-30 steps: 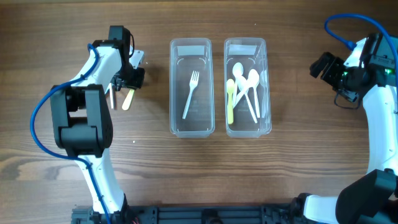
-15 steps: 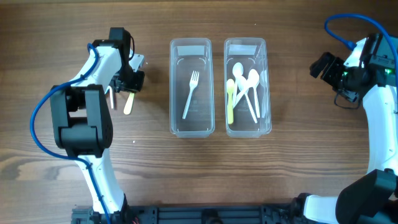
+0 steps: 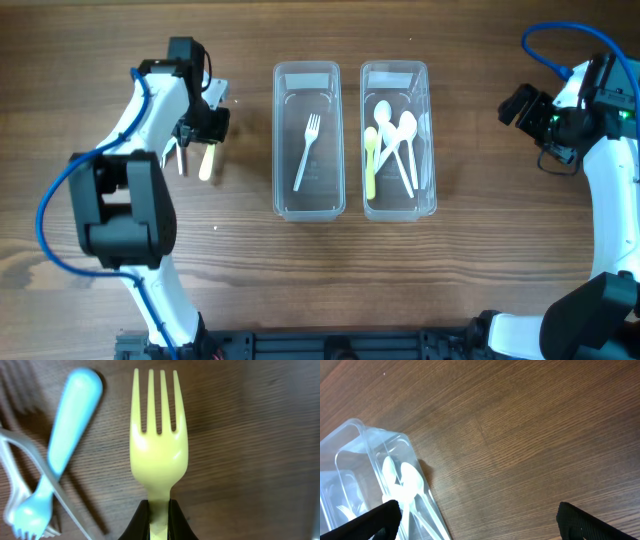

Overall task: Pack container
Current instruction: 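Place the yellow fork into the left container, then reach the left gripper to the crossed white and blue forks and grasp a white fork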

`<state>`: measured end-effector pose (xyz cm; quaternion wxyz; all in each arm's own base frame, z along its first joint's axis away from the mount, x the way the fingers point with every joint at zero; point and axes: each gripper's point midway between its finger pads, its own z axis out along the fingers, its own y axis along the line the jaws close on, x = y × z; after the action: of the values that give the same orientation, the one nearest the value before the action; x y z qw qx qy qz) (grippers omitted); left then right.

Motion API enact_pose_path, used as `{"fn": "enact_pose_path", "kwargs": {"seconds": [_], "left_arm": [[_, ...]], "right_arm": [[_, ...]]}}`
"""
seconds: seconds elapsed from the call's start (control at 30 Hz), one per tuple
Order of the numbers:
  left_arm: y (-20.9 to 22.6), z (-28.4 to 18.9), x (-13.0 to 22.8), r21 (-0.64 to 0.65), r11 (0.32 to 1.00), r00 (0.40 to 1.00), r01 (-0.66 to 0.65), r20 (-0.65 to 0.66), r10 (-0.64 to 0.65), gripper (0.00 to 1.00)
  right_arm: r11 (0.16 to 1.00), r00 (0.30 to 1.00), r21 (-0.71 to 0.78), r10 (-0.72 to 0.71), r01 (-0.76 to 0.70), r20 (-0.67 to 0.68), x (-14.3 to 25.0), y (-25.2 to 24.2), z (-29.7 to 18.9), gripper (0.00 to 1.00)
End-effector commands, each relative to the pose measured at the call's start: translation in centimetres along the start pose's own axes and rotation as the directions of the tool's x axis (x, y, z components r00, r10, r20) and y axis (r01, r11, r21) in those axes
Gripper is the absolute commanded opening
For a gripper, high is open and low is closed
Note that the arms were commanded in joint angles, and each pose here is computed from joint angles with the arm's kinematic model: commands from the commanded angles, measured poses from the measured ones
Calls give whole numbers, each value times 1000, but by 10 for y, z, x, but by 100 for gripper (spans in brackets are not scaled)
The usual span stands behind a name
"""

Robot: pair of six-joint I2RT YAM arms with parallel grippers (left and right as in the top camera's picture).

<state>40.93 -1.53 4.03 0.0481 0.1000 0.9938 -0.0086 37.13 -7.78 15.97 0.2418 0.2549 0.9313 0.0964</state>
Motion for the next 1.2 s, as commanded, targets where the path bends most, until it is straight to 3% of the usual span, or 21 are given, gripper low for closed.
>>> {"fn": "enact_pose_path", "kwargs": {"seconds": [0.0,0.17,0.33,0.5,0.63,0.67,0.77,0.87,0.97,1.07,1.17], "left_arm": [[-21,-45,-11,26,1000,993,-14,116,11,4],[-62,-98,-21,35,998,966,-52,254,42,4],[-127,-147,-18,128,986,927,-108,370,54,4],[-154,-125,-14,162,984,953,-74,303,22,4],[-181,-86,-16,166,979,968,-116,238,75,4],[-185,-83,-16,167,978,968,-125,237,83,5],[-194,-85,-22,171,974,959,-146,265,97,26],[-185,-90,-23,161,979,959,-128,270,81,32],[-145,-107,-23,73,996,958,-51,286,28,46],[-75,-122,-14,-73,995,959,64,281,-41,58],[-12,-113,2,-121,987,976,107,205,-80,60]], "right_arm": [[1000,1000,0,4,-4,-10,1,0,5,100],[1000,1000,0,3,-3,-8,1,0,4,100],[1000,1000,0,3,-3,-8,1,0,4,100],[1000,1000,1,5,-5,-12,2,0,4,100],[1000,1000,1,4,-4,-12,2,0,4,100],[1000,1000,1,4,-4,-13,2,0,5,100],[1000,1000,1,4,-4,-13,2,0,5,100],[1000,1000,1,3,-3,-12,2,0,4,100],[1000,1000,1,4,-4,-12,2,0,4,100],[1000,1000,0,4,-4,-12,2,0,4,100],[1000,1000,-6,5,-5,-15,2,1,4,100]]}}
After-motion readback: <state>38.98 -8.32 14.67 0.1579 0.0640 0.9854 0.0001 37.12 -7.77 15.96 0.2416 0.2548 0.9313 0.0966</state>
